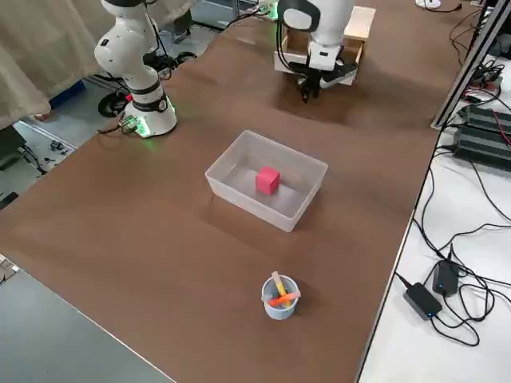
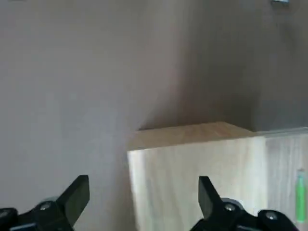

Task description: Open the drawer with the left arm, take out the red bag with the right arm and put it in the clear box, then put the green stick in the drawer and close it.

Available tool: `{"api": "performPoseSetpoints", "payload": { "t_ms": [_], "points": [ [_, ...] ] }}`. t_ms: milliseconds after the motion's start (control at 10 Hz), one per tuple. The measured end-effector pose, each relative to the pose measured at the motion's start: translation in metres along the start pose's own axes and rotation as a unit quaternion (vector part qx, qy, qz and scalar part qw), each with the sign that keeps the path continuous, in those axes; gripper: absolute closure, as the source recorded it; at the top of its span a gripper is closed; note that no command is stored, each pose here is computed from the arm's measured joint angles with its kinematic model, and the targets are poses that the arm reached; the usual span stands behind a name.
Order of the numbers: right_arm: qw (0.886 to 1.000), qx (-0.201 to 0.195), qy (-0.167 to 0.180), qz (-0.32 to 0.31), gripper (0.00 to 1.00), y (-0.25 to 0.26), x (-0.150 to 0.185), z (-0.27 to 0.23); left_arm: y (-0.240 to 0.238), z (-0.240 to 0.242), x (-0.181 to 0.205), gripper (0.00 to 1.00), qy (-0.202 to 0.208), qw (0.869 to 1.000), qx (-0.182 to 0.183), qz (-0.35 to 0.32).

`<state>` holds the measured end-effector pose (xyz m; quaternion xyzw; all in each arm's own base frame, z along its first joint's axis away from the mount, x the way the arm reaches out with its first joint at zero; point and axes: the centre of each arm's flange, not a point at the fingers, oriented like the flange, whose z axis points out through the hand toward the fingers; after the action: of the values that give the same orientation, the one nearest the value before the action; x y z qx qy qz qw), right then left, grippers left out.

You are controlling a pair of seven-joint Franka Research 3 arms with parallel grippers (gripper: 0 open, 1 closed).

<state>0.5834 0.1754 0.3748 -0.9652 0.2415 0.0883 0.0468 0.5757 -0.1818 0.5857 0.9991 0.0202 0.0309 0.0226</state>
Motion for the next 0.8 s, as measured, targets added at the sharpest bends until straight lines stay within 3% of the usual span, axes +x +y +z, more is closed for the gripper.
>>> {"api": "performPoseSetpoints", "payload": {
  "t_ms": [300,500,800],
  "points": [
    [0.997,0.018,-0.040,0.062,0.96,-0.018,-0.018,0.066,-0.080,-0.024,0.002,0.00,-0.002,0.998,0.004,0.056],
    [0.991,0.027,-0.068,0.114,0.96,-0.039,-0.037,0.108,-0.107,-0.029,-0.014,0.01,-0.005,0.998,0.007,0.063],
    [0.985,0.046,-0.070,0.154,0.96,-0.081,-0.077,0.139,-0.118,-0.019,-0.026,0.00,-0.019,0.997,0.009,0.069]
  ]
}}
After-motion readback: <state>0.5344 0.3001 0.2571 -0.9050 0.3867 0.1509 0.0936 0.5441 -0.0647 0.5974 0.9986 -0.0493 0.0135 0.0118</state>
